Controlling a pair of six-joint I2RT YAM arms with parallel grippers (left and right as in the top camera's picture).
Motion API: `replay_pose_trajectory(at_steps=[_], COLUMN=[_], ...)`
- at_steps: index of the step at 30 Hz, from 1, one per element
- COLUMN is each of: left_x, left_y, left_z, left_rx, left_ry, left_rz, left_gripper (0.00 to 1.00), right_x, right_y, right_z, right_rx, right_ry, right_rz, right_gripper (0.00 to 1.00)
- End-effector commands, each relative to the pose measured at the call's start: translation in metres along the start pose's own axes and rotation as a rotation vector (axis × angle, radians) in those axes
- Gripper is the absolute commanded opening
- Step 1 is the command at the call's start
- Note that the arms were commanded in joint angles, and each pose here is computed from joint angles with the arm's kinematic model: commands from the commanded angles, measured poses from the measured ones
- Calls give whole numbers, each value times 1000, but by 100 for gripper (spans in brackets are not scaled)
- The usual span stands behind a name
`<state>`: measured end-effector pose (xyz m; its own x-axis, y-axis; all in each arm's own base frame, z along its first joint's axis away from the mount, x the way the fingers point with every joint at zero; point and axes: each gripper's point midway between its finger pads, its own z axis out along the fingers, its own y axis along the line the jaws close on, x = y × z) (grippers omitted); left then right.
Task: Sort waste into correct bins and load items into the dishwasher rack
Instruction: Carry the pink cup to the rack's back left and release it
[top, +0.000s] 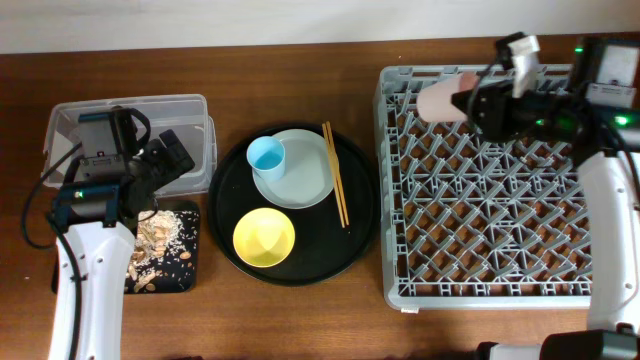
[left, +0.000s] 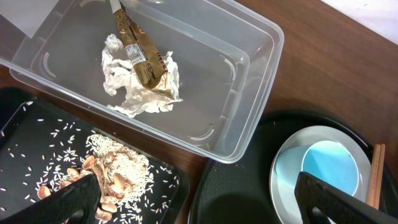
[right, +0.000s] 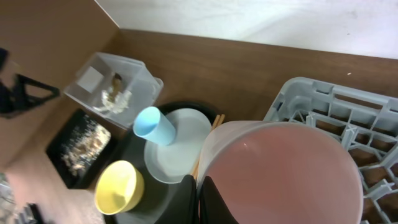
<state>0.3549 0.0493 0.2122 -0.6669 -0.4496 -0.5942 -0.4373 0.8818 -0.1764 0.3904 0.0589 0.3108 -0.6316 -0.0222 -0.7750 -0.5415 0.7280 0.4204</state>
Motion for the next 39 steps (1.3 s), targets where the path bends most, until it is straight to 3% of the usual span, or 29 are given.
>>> replay_pose_trajectory(at_steps=[1, 15, 21, 31, 39], left_x=[-6, -6, -6, -6, -6], left_y=[-2, -2, -2, -2, -2], left_z=[-4, -4, -4, -4, -4], left_rx=[9, 9, 9, 9, 9], left_ry=[-18, -17, -18, -18, -17], left_rz=[1, 1, 1, 1, 1], left_gripper=[99, 99, 99, 99, 99], right_x=[-6, -1, -7, 21, 31], right_y=[12, 12, 7, -52, -59], right_z=[-10, 9, 24, 85, 121], right_rx=[-93, -298, -562, -606, -637], right_ry=[-38, -32, -101, -92, -99], right_rz=[30, 129, 160, 165, 53], right_gripper=[4, 4, 4, 4, 4])
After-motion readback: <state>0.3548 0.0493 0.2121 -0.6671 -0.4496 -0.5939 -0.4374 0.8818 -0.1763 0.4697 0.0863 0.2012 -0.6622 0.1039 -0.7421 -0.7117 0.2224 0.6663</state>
